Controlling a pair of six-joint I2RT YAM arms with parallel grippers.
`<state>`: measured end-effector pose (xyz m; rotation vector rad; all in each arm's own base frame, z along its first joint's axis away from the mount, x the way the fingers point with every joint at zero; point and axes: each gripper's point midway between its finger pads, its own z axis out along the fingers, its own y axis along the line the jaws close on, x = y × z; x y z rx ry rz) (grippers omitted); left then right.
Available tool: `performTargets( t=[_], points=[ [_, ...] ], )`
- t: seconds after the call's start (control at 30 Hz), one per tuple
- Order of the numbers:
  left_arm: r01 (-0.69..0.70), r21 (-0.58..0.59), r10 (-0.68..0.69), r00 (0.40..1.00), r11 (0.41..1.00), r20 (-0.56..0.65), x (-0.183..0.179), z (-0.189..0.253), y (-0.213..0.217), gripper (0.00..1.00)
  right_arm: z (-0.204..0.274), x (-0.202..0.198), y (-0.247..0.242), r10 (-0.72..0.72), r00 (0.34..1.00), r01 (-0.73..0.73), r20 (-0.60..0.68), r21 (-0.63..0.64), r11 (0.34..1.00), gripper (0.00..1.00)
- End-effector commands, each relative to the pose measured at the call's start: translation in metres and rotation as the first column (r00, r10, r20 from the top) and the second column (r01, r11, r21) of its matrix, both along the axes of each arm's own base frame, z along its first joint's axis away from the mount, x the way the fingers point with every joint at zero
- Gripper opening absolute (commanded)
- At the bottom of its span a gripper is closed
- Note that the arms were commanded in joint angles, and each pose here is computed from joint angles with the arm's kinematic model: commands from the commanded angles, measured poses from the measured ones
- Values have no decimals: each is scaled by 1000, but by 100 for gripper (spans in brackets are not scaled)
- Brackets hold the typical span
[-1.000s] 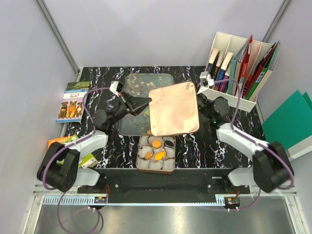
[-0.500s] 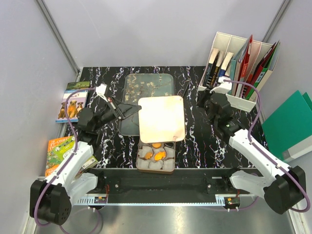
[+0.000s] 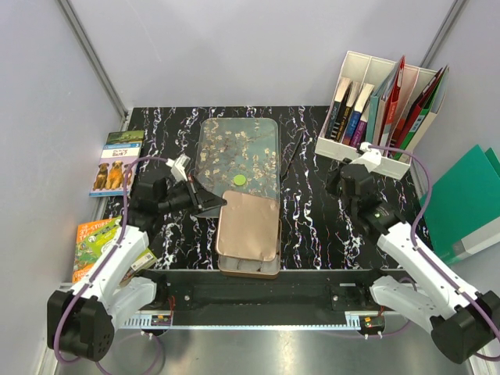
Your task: Pack the cookies
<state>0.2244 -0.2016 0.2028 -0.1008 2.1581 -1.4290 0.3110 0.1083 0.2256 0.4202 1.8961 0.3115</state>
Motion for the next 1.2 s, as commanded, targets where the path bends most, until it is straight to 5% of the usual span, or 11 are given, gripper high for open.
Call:
performTargets(
  t=[0.0, 0.47, 1.17],
  points=[
    [56, 28, -56, 998, 998, -1, -4, 0, -1, 0, -19, -10, 8, 34, 998, -31, -57, 53, 998, 13],
    [101, -99, -99, 995, 990, 24, -9, 10, -14, 0, -45, -10, 26, 90, 987, -78, -132, 95, 992, 13],
    [68, -40, -70, 996, 997, -46, -10, -36, -17, 0, -50, -10, 27, 101, 985, -88, -141, 90, 992, 13]
  ],
)
